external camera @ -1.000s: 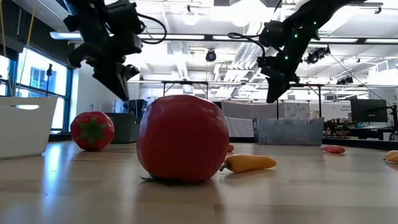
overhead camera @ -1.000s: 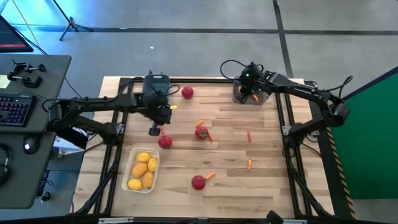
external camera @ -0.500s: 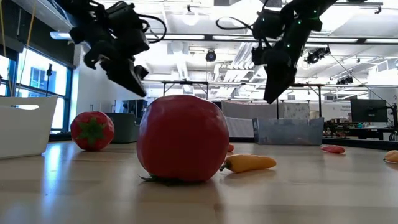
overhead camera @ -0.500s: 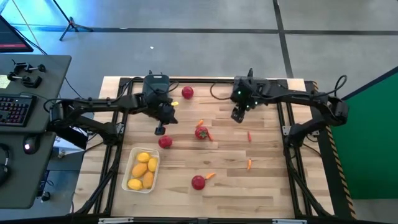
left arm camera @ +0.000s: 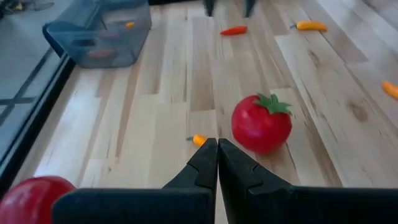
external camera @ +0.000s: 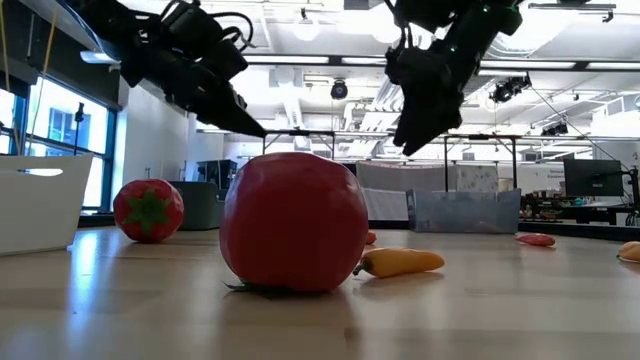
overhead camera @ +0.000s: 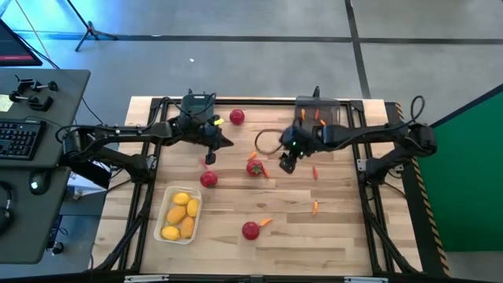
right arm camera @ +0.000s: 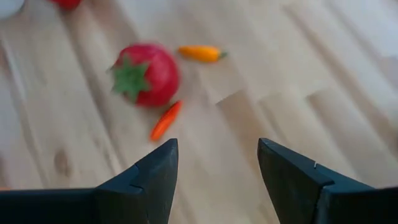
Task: Sort produce into baskets
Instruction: Put the orange chili pepper into the black bin
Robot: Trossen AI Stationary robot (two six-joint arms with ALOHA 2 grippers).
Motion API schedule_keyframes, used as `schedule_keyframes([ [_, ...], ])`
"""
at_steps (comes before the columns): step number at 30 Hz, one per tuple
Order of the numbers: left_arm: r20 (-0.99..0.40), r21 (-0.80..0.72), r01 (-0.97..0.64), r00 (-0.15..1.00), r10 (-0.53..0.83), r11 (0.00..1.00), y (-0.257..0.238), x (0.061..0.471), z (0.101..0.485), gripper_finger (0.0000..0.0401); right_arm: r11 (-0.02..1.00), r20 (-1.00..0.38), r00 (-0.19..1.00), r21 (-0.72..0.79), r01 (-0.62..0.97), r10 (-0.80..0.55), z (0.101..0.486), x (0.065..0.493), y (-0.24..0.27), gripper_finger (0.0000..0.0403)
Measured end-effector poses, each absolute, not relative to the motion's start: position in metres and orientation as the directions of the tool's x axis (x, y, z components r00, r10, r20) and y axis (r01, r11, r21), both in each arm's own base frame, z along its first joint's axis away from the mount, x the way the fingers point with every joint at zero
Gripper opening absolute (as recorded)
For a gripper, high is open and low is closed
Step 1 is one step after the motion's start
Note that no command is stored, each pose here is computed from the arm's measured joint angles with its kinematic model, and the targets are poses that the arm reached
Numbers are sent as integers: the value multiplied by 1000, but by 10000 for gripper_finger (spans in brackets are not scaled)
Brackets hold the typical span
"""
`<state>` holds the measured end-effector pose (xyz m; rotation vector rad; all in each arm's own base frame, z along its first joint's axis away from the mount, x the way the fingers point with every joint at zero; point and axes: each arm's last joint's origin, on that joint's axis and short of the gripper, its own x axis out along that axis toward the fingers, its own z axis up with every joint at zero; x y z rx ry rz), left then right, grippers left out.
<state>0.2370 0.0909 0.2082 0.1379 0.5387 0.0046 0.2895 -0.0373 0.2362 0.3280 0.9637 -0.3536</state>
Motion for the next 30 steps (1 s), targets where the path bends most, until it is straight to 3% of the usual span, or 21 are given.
schedule_keyframes([
  [5,-515,116,18,856,45,993,92,236,208,0,940,-897,441,126,317,-28,220,293,-7,211],
  [9,-510,109,9,859,48,994,92,237,208,0,927,-955,284,182,329,86,213,278,17,211],
  [14,-510,70,-14,859,48,997,92,237,208,0,748,-972,30,198,634,232,210,254,43,211],
  [19,-485,86,-14,873,54,996,93,238,211,0,517,-959,15,166,840,283,209,252,63,211],
  [22,-469,89,-18,881,58,996,93,239,212,0,402,-971,-4,94,911,238,203,253,66,211],
  [30,-483,71,-23,874,54,997,93,238,211,0,372,-957,-125,-19,928,264,174,263,71,210],
])
